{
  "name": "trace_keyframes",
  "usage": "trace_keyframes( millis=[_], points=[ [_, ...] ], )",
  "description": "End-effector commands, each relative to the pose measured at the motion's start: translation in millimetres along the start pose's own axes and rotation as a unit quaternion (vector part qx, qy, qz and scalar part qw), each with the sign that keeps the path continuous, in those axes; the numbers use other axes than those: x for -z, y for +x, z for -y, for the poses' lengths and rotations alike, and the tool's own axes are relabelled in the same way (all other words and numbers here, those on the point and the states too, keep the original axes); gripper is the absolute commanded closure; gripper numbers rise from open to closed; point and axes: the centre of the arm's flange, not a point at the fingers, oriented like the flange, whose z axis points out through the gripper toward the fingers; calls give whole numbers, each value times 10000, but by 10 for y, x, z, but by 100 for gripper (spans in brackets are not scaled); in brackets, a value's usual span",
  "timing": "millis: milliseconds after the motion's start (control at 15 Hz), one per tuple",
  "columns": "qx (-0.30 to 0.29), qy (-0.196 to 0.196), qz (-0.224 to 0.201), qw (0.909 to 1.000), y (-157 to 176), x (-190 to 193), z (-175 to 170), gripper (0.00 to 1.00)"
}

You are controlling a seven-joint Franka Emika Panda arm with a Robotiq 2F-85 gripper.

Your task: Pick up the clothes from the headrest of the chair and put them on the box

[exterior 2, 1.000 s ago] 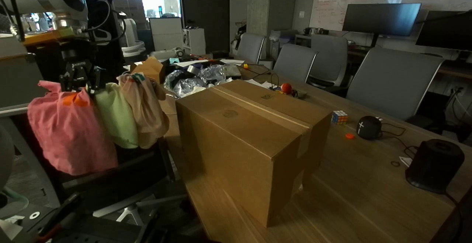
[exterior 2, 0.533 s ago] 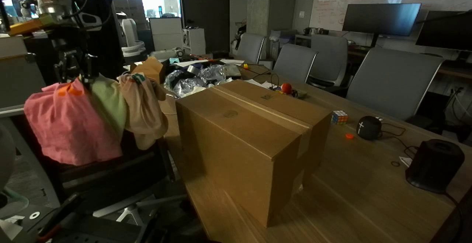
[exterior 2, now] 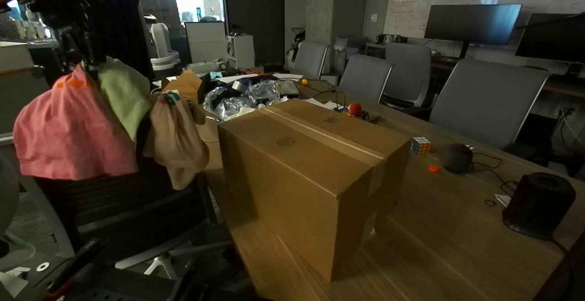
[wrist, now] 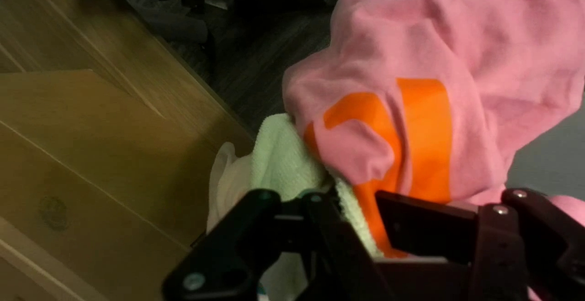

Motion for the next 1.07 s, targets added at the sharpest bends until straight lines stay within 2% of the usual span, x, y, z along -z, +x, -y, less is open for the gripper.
trace_keyframes(
  millis=[0,267,600,800,1000],
  points=[
    [-564,114,-230,9981,-30,217,-212,97],
    [-1344,482,-238,9895,-5,360,-679,97],
    [-2257,1067,-199,9681,-43,500,-1371,97],
    [-2796,1374,-152,9501,-55,528,-1754,97],
    [-3419,1661,-63,9249,-27,541,-2123,97]
  ],
)
